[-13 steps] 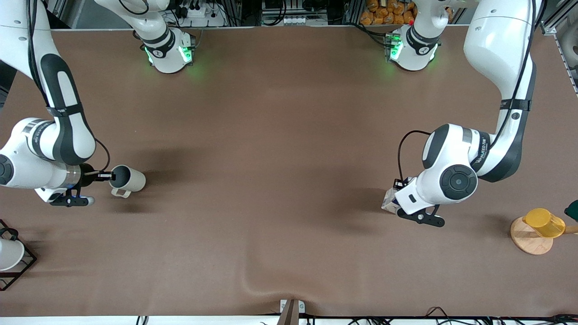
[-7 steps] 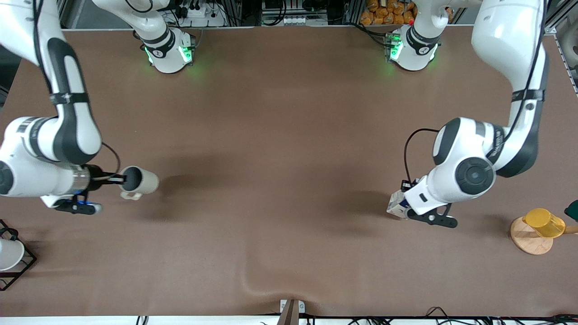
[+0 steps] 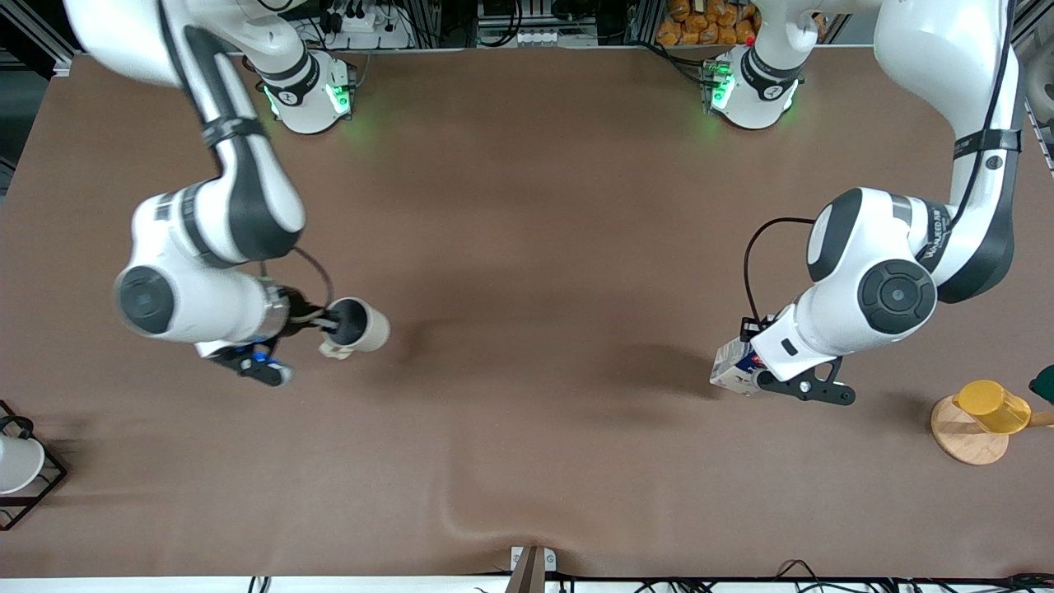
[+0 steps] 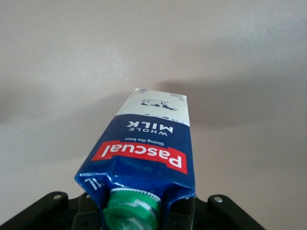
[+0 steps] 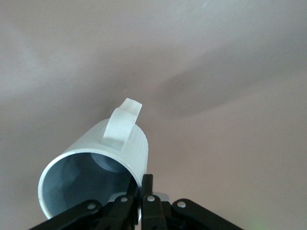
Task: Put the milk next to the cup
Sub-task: 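Lift the carton with the left gripper while the right gripper grasps the mug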
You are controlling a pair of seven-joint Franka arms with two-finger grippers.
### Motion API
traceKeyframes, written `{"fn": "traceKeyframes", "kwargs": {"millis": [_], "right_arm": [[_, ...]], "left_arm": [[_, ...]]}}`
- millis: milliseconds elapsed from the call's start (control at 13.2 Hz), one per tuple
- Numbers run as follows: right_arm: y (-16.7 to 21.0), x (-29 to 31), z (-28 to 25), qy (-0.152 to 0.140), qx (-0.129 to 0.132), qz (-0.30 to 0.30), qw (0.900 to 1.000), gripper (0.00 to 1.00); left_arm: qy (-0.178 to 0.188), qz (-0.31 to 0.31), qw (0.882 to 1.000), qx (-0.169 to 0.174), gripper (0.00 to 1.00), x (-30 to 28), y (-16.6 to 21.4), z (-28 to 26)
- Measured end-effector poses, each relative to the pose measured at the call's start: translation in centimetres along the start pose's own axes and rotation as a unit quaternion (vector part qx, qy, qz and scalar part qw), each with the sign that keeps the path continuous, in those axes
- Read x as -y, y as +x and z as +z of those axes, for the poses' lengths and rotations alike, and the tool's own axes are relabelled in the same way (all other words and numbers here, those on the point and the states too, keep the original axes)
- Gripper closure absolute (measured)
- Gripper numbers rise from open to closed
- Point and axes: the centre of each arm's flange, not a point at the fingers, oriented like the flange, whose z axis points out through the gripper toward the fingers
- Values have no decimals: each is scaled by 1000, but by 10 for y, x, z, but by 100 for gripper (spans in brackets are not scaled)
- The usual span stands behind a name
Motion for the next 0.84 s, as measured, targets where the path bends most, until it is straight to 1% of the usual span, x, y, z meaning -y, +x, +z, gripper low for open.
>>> {"fn": "traceKeyframes", "kwargs": {"millis": [152, 304, 456, 608, 760, 836], "right_arm": [[-30, 44, 12, 6, -18, 30, 999, 96], [-56, 84, 37, 13, -35, 57, 998, 96], [-70, 112, 67, 21, -48, 69, 996, 96], [-79, 133, 101, 35, -43, 77, 996, 96], [-89, 152, 131, 51, -48, 84, 994, 96], [-91, 156, 139, 51, -49, 85, 994, 96]], "left_arm": [[-9, -16, 1000, -5, 66, -3, -3, -9], [-15, -32, 999, -8, 66, -8, -4, -16], [-18, -44, 999, -9, 66, -21, -6, -18], [-23, -52, 998, -5, 66, -42, -10, -22], [-26, -58, 998, 3, 66, -63, -18, -29], [-27, -60, 998, 3, 66, -71, -21, -34]]}}
